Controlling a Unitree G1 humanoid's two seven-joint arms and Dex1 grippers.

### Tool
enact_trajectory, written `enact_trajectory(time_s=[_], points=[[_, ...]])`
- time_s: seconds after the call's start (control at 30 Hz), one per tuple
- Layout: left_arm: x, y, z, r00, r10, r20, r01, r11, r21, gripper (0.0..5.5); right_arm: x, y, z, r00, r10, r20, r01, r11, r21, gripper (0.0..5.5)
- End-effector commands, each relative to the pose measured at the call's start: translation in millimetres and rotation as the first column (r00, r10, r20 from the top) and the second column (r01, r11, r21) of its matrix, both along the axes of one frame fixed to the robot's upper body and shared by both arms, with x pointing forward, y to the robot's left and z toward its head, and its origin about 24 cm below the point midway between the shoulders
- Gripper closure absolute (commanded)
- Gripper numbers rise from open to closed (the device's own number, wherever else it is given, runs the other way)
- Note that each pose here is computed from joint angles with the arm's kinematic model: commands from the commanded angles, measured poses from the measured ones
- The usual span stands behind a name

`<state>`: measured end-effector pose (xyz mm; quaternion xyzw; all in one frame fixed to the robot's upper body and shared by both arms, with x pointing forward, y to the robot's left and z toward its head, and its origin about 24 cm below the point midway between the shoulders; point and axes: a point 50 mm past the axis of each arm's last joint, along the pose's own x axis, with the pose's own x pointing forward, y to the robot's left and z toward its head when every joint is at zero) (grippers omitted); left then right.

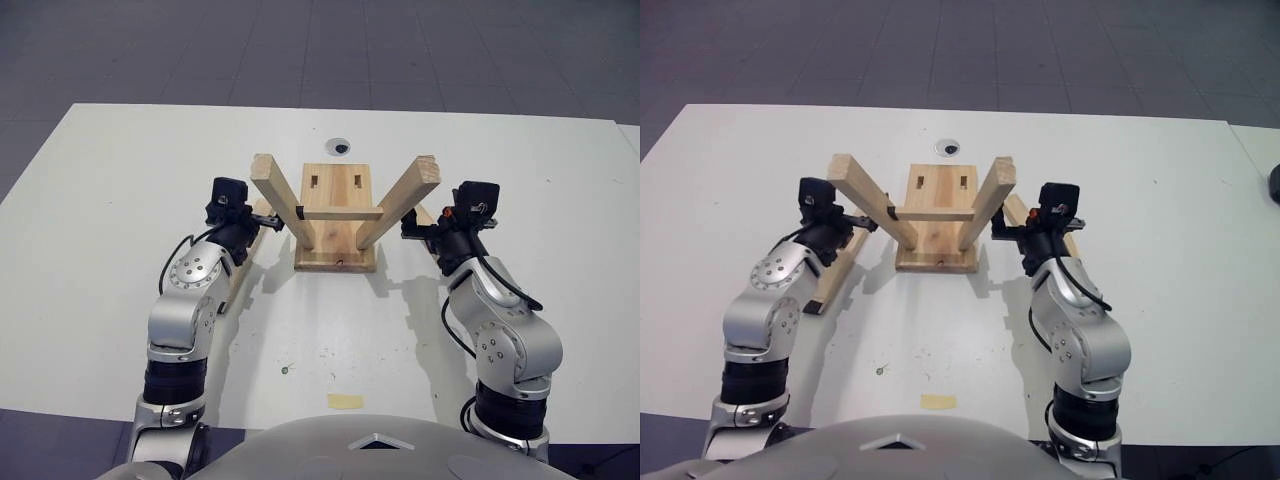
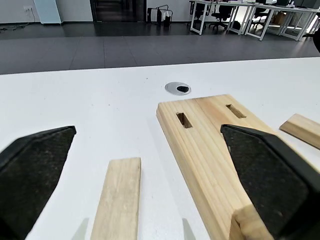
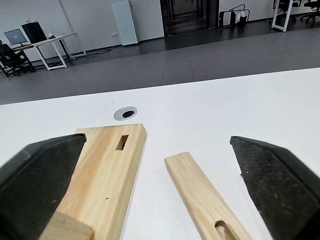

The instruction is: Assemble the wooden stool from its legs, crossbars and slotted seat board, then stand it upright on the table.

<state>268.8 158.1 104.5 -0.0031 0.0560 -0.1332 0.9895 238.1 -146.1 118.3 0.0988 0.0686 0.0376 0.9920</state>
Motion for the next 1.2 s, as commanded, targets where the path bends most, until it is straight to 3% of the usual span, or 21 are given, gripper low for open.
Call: enact_trajectory(time_s=[0.03, 0.13, 0.2, 0.33, 0.5, 0.6, 0.73, 0.87, 1.07, 1.2], points=[[6.2, 24.9, 18.6, 0.991, 0.109, 0.076, -0.111, 0.994, 0.022, 0.1, -6.7, 23.2, 9.9, 0.958, 0.282, 0.045, -0.283, 0.959, 0.001, 0.12], [21.4, 70.7, 40.4, 0.939, 0.301, 0.165, -0.312, 0.949, 0.04, 0.1, -31.2, 45.0, 13.2, 0.813, 0.581, 0.04, -0.582, 0.813, 0.005, 0.12], [27.9, 95.4, 51.2, 0.903, 0.38, 0.202, -0.397, 0.916, 0.05, 0.1, -40.1, 51.6, 17.9, 0.739, 0.67, 0.068, -0.673, 0.739, 0.025, 0.12], [27.6, 113.6, 55.2, 0.881, 0.421, 0.214, -0.441, 0.896, 0.055, 0.1, -36.3, 48.0, 20.0, 0.732, 0.676, 0.084, -0.68, 0.733, 0.029, 0.12], [11.8, 100.5, 37.6, 0.932, 0.33, 0.153, -0.342, 0.937, 0.064, 0.1, -23.1, 33.8, 11.0, 0.805, 0.592, 0.046, -0.592, 0.806, -0.003, 0.12], [-3.9, 82.4, 44.3, 0.988, 0.101, 0.115, -0.088, 0.989, -0.116, 0.1, -16.5, 22.6, 3.1, 0.859, 0.511, 0.008, -0.511, 0.859, -0.025, 0.12], [-14.6, 90.2, 64.4, 0.988, -0.036, 0.153, 0.073, 0.967, -0.243, 0.1, -14.6, 18.0, 1.6, 0.872, 0.49, 0.005, -0.489, 0.872, -0.027, 0.12], [-8.9, 96.9, 68.6, 0.988, -0.042, 0.147, 0.076, 0.968, -0.24, 0.1, -12.7, 15.6, -0.2, 0.882, 0.471, -0.001, -0.47, 0.882, -0.025, 0.12], [6.6, 52.6, 43.1, 0.989, -0.132, 0.072, 0.142, 0.98, -0.142, 0.1, -9.6, 17.0, -3.7, 0.889, 0.457, -0.015, -0.457, 0.887, -0.056, 0.12], [29.6, 48.4, 27.0, 0.995, -0.077, 0.057, 0.082, 0.992, -0.095, 0.1, -5.9, 19.0, -4.9, 0.89, 0.456, -0.019, -0.456, 0.887, -0.073, 0.12]])
